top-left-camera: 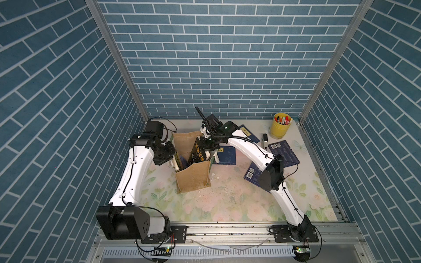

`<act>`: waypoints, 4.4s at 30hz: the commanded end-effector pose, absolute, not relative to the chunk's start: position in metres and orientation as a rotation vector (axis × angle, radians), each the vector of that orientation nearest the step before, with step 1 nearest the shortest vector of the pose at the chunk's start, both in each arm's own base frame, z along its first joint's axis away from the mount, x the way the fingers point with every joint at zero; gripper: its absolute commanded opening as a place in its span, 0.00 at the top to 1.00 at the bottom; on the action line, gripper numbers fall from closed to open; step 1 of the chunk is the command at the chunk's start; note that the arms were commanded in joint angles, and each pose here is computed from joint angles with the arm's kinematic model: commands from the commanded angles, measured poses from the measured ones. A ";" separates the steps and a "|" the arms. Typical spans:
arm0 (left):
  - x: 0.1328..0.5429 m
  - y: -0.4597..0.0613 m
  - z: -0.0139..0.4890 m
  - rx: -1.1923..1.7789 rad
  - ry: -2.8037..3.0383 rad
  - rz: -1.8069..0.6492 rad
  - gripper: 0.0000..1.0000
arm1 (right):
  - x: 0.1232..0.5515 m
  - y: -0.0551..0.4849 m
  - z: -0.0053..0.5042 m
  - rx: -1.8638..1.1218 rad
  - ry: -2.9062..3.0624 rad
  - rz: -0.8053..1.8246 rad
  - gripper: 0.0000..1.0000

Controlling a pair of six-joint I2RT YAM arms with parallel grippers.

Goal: Take out the books from the canvas bag
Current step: Pick up the book from the canvas bag, then place the book at the center of the board, then pick up the book from the canvas bag.

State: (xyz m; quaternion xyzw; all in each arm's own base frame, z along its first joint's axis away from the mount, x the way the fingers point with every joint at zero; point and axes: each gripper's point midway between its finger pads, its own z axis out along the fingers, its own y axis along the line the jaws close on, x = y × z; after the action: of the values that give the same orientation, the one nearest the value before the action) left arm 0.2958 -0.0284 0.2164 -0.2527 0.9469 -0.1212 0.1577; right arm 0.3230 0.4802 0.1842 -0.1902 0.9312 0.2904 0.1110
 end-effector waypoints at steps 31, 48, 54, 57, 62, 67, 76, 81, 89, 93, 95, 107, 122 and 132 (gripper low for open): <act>0.283 -0.013 0.209 -0.788 2.734 -0.219 1.00 | 0.386 0.339 0.462 -0.085 2.014 1.263 1.00; 0.295 -0.025 0.207 -0.764 2.749 -0.299 1.00 | 0.520 0.294 0.305 0.360 1.900 1.317 1.00; 0.299 -0.035 0.205 -0.724 2.765 -0.344 1.00 | 0.580 0.318 0.219 0.437 1.944 1.307 1.00; 0.301 -0.039 0.203 -0.714 2.774 -0.357 1.00 | 0.598 0.332 0.174 0.461 1.999 1.279 1.00; 0.305 -0.043 0.207 -0.700 2.775 -0.374 1.00 | 0.609 0.356 0.127 0.430 2.095 1.229 1.00; 0.306 -0.046 0.210 -0.689 2.777 -0.376 1.00 | 0.596 0.387 0.088 0.338 2.264 1.138 1.00; 0.304 -0.045 0.211 -0.667 2.780 -0.367 1.00 | 0.559 0.380 0.046 0.376 2.426 1.028 0.52; 0.307 -0.041 0.215 -0.616 2.775 -0.322 1.00 | 0.534 0.337 0.064 0.387 2.618 0.797 0.24; 0.312 -0.039 0.214 -0.610 2.748 -0.321 1.00 | 0.480 0.310 0.197 0.226 2.574 0.761 0.22; 0.310 -0.041 0.211 -0.634 2.743 -0.340 1.00 | 0.447 0.322 0.247 0.088 2.560 0.813 0.23; 0.309 -0.042 0.210 -0.652 2.736 -0.355 0.90 | 0.429 0.336 0.267 0.003 2.550 0.872 0.24; 0.311 -0.053 0.231 -0.774 2.596 -0.523 0.66 | 0.347 0.443 0.330 -0.459 2.452 1.227 0.34; 0.300 -0.057 0.230 -0.828 2.569 -0.611 0.96 | 0.291 0.517 0.263 -0.800 2.518 1.361 0.27; 0.320 -0.088 0.229 -0.840 2.472 -0.930 1.00 | 0.276 0.542 0.230 -0.867 2.547 1.420 0.26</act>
State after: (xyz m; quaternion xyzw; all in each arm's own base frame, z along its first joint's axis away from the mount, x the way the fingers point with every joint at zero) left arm 0.3109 -0.0757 0.2303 -0.2963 0.8918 -0.2845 0.1899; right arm 0.2817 0.5337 0.2333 -0.2623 0.8493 0.4553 0.0515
